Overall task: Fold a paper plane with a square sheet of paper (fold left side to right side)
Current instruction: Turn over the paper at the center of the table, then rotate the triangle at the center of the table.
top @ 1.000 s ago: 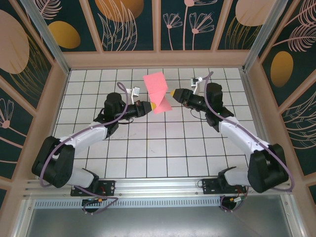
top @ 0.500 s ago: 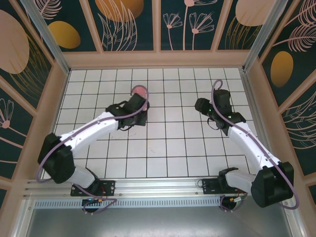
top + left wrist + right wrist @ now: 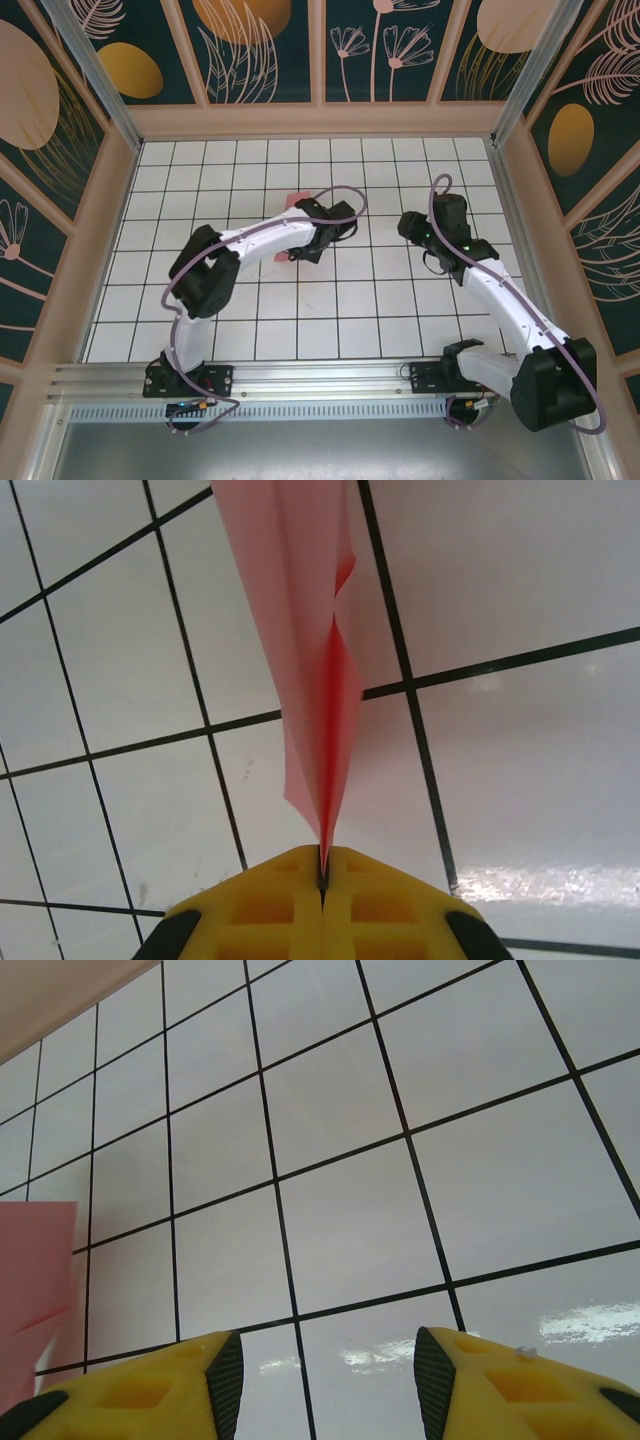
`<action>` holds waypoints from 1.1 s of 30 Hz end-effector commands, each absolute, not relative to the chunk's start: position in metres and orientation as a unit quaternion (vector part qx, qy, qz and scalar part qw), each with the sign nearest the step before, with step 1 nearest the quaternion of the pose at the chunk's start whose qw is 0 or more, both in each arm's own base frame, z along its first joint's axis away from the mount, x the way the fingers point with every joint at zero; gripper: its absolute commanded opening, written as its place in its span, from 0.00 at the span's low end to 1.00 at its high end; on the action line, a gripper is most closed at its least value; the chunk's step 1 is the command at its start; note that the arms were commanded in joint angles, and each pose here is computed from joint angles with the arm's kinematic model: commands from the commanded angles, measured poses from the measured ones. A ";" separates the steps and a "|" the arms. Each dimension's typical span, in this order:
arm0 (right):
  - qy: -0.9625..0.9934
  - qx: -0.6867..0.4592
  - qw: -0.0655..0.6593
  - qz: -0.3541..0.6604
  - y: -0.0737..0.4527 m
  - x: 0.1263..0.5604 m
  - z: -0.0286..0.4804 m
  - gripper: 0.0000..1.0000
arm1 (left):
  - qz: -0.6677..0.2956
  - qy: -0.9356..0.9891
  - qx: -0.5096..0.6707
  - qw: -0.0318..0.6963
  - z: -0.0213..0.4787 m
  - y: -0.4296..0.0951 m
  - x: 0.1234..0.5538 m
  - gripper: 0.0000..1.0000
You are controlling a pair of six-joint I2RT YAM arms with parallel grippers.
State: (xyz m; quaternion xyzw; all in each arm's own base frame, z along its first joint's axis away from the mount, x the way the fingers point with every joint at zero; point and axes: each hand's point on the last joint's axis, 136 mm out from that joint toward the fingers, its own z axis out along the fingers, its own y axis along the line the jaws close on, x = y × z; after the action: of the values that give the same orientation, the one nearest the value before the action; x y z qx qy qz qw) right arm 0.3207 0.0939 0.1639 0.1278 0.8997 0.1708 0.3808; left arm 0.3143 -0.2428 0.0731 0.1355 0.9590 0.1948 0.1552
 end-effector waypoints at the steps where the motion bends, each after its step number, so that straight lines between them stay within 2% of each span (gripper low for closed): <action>1: 0.894 0.129 0.388 0.185 0.094 0.319 0.165 0.52 | 0.204 0.960 0.151 0.116 0.063 -0.253 0.313 0.08; 3: 0.894 0.128 0.385 0.188 0.095 0.319 0.163 0.52 | 0.190 0.964 0.163 0.093 0.051 -0.268 0.315 0.12; 8: 0.899 0.125 0.372 0.193 0.097 0.317 0.152 0.52 | 0.107 0.973 0.197 0.055 0.029 -0.317 0.317 0.30; 11: 0.904 0.120 0.361 0.196 0.100 0.317 0.146 0.52 | 0.048 0.974 0.211 0.063 0.037 -0.345 0.324 0.45; 15: 0.903 0.107 0.349 0.229 0.114 0.319 0.142 0.51 | -0.023 0.969 0.228 0.093 0.066 -0.374 0.338 0.55; 20: 0.897 0.090 0.325 0.287 0.144 0.323 0.138 0.51 | -0.096 0.962 0.210 0.148 0.108 -0.362 0.354 0.65; 24: 0.902 0.072 0.311 0.289 0.171 0.333 0.133 0.53 | -0.159 0.955 0.165 0.190 0.129 -0.322 0.360 0.68; 27: 0.915 0.057 0.294 0.269 0.193 0.345 0.123 0.61 | -0.200 0.945 0.114 0.231 0.142 -0.283 0.364 0.73; 31: 0.933 0.033 0.278 0.225 0.224 0.368 0.107 0.87 | -0.246 0.921 0.066 0.294 0.159 -0.249 0.364 0.79; 33: 0.941 0.027 0.275 0.198 0.234 0.381 0.098 0.93 | -0.250 0.914 0.050 0.317 0.164 -0.237 0.363 0.82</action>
State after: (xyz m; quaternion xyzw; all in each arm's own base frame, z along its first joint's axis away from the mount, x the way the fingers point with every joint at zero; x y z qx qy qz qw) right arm 0.3628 0.2273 0.0985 0.0313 0.9345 0.2394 0.2615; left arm 0.3534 -0.2238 0.1401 0.0569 0.9463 -0.1897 0.2556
